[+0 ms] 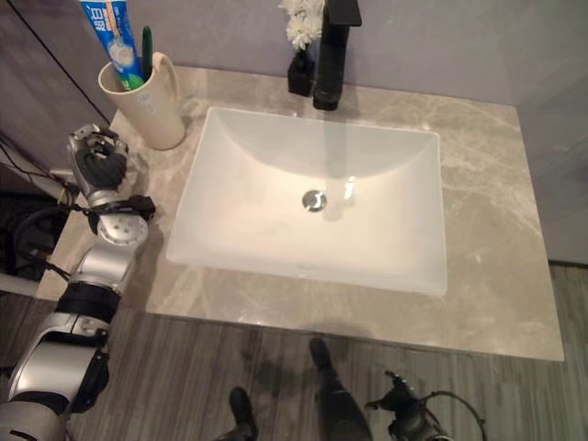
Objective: Put brush and paste in cup on sink, flatten towel.
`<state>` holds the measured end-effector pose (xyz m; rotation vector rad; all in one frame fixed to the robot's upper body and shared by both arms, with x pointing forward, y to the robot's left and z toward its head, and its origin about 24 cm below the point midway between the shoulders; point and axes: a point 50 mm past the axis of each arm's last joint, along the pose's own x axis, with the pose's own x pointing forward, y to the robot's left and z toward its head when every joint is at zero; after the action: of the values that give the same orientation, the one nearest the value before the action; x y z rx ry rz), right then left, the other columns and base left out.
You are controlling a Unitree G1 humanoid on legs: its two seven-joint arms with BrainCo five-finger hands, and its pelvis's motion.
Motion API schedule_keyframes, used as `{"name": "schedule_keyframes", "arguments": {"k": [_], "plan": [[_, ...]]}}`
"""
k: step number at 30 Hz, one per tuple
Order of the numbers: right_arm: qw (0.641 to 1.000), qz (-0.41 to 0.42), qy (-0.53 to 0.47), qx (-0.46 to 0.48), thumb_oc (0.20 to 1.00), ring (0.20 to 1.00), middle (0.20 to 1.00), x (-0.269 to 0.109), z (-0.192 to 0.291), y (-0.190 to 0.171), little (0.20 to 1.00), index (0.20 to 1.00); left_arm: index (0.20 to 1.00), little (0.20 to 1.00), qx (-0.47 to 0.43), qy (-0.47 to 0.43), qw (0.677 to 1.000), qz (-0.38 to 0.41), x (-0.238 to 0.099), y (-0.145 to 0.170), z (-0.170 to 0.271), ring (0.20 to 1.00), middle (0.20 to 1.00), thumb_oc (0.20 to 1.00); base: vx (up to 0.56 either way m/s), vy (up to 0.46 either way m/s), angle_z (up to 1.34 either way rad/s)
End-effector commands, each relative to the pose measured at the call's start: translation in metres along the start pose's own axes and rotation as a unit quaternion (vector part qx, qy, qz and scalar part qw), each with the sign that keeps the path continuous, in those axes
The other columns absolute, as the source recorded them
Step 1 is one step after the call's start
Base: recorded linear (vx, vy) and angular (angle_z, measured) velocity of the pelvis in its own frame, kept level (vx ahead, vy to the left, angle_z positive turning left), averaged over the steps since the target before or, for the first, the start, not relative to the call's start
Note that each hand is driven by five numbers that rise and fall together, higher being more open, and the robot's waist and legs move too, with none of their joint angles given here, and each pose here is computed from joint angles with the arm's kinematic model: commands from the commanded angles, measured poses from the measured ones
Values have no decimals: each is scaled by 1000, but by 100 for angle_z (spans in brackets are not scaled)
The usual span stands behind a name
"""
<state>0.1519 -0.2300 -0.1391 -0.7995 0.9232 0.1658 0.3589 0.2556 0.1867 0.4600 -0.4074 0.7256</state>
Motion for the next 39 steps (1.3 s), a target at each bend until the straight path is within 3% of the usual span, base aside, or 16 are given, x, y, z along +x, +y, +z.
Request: {"name": "schedule_keyframes", "arguments": {"k": [1,14,18,25,32,39], "plan": [[1000,-7,-3,9,1000,1000,1000,-1,0,3,1000,1000,200,200,22,-45,998,47,19,18,14,200,200,200,0,0,0],[1000,-4,8,4,1000,1000,1000,-4,-10,4,1000,1000,200,200,55,-44,996,62,32,31,13,200,200,200,-3,-9,-7],[1000,-8,-2,9,1000,1000,1000,-3,-8,-1,1000,1000,200,200,113,-62,990,56,45,45,13,200,200,200,1,-3,-5],[1000,-13,-3,5,1000,1000,1000,-2,-8,-4,1000,1000,200,200,135,-60,988,47,51,44,13,200,200,200,0,0,0],[1000,-15,-5,6,1000,1000,1000,-2,-6,-5,1000,1000,200,200,116,-47,991,40,49,34,13,200,200,200,1,0,-1],[1000,-17,5,11,1000,1000,1000,-3,-9,-1,1000,1000,200,200,49,-14,999,19,26,13,3,200,200,200,2,-1,1]]}}
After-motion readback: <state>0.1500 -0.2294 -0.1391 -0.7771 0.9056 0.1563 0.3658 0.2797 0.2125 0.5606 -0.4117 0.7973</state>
